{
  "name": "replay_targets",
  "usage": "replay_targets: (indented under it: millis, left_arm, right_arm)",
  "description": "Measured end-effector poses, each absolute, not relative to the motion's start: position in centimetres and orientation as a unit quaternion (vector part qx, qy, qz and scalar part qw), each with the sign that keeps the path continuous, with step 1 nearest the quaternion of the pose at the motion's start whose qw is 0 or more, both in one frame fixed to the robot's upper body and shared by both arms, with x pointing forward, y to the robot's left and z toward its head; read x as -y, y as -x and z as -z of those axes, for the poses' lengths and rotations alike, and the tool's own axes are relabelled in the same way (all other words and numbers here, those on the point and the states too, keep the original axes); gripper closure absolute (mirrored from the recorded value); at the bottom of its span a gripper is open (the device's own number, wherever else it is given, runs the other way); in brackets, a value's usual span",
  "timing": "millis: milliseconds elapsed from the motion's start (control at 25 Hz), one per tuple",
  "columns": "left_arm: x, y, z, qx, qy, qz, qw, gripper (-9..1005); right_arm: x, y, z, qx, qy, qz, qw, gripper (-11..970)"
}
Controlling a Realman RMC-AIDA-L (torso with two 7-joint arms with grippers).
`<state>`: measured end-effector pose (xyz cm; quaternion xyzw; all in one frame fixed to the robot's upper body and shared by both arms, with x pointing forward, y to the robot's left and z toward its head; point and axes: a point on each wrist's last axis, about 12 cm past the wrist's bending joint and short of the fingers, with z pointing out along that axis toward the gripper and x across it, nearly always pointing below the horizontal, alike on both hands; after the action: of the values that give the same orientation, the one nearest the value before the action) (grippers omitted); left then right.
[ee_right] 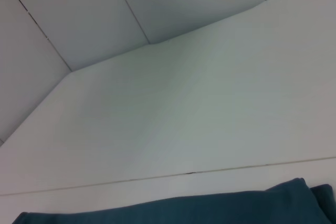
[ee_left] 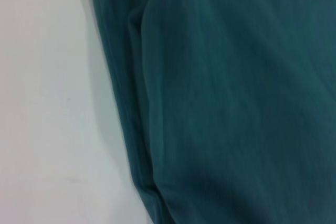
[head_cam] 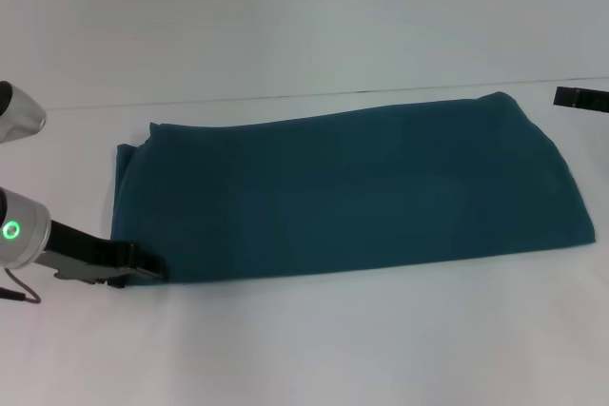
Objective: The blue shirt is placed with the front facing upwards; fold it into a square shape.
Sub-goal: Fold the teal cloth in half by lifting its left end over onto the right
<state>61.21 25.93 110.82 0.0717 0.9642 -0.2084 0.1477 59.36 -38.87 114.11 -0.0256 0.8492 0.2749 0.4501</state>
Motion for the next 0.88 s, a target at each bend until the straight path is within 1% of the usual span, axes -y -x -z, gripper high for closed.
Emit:
replay_targets:
  millis: [600,880]
  left_arm:
    - [-25.6,-61.75,-111.25,-0.961,-0.072,0.208,0.164,320]
    - [-25.75,-61.43,-111.31,-0.962,-0.073,0.211,0.16,320]
  right_arm:
    - [38.99,-59.32,-114.08,-0.849,0.023,-0.274,0.452,235]
    - [39.01,-59.33,-114.08,-0.848,0.024,-0.272,0.454,235]
